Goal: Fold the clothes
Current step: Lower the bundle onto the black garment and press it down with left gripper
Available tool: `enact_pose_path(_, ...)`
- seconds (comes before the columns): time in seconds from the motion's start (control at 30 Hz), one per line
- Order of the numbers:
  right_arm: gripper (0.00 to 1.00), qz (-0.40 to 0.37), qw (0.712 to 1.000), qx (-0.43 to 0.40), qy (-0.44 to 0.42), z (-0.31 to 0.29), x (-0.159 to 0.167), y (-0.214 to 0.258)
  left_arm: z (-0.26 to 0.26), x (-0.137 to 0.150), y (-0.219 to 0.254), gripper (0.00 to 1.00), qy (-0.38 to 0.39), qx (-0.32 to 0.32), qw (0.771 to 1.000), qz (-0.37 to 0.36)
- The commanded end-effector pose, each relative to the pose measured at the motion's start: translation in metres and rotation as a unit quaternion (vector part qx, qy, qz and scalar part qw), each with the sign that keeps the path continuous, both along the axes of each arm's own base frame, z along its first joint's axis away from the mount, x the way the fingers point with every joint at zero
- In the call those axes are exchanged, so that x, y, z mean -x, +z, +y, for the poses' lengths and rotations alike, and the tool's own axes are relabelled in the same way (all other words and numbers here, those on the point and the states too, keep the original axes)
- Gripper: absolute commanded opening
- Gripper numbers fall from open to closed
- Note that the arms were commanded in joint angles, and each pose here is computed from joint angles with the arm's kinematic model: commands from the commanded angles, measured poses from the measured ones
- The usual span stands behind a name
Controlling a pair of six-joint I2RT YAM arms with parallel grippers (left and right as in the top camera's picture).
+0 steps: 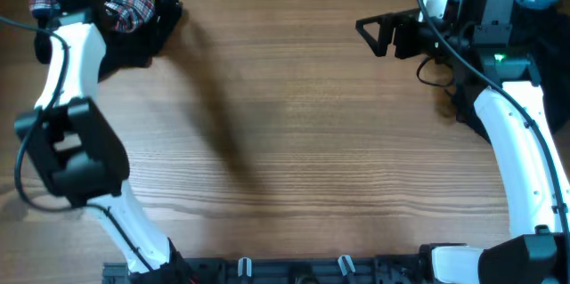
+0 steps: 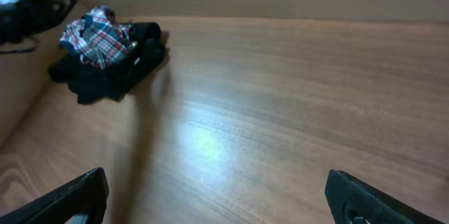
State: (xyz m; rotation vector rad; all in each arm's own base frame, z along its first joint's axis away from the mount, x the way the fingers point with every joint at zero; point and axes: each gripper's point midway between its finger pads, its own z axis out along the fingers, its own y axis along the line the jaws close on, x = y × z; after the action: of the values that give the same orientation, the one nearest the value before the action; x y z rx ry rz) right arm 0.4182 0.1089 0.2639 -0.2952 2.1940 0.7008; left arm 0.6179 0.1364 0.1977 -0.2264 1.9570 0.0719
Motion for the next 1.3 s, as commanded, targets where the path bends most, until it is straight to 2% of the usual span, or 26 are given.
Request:
enact_pose_path(0.0,1.0,0.018,1.0,-0.009,0.009,0.004,0.004,-0.007,0.009,-0.019,-0.046,0.56,-0.022,-0.058,0.998,0.003)
enact_pose_path(0.2,1.0,0.03,0.999,-0.008,0.009,0.004,0.007,-0.011,0.028,-0.032,-0.058,0.59,0.005,-0.097,0.995,-0.034)
enact_pose_path(0.33,1.0,0.027,1.0,-0.008,0.009,0.004,0.006,-0.01,0.044,-0.027,-0.07,0.61,0.019,-0.094,0.995,-0.019)
enact_pose_path(0.43,1.0,0.017,1.0,-0.009,0.008,0.004,0.003,-0.007,0.05,-0.016,-0.101,0.6,0.024,-0.067,0.997,0.033)
enact_pose_path(0.67,1.0,0.024,1.0,-0.016,0.003,0.004,0.003,-0.007,0.043,-0.007,-0.182,0.63,0.038,0.0,0.995,0.094)
enact_pose_path(0.87,1.0,0.032,0.999,-0.016,0.002,0.004,0.005,-0.01,0.029,0.001,-0.238,0.69,0.029,0.009,0.99,0.137)
enact_pose_path(1.07,1.0,0.032,0.999,-0.016,0.002,0.004,0.005,-0.009,0.023,0.001,-0.236,0.72,0.024,0.01,0.989,0.143)
enact_pose_path(1.27,1.0,0.03,0.999,-0.016,0.002,0.004,0.005,-0.009,0.019,-0.007,-0.179,0.73,0.02,0.002,0.994,0.111)
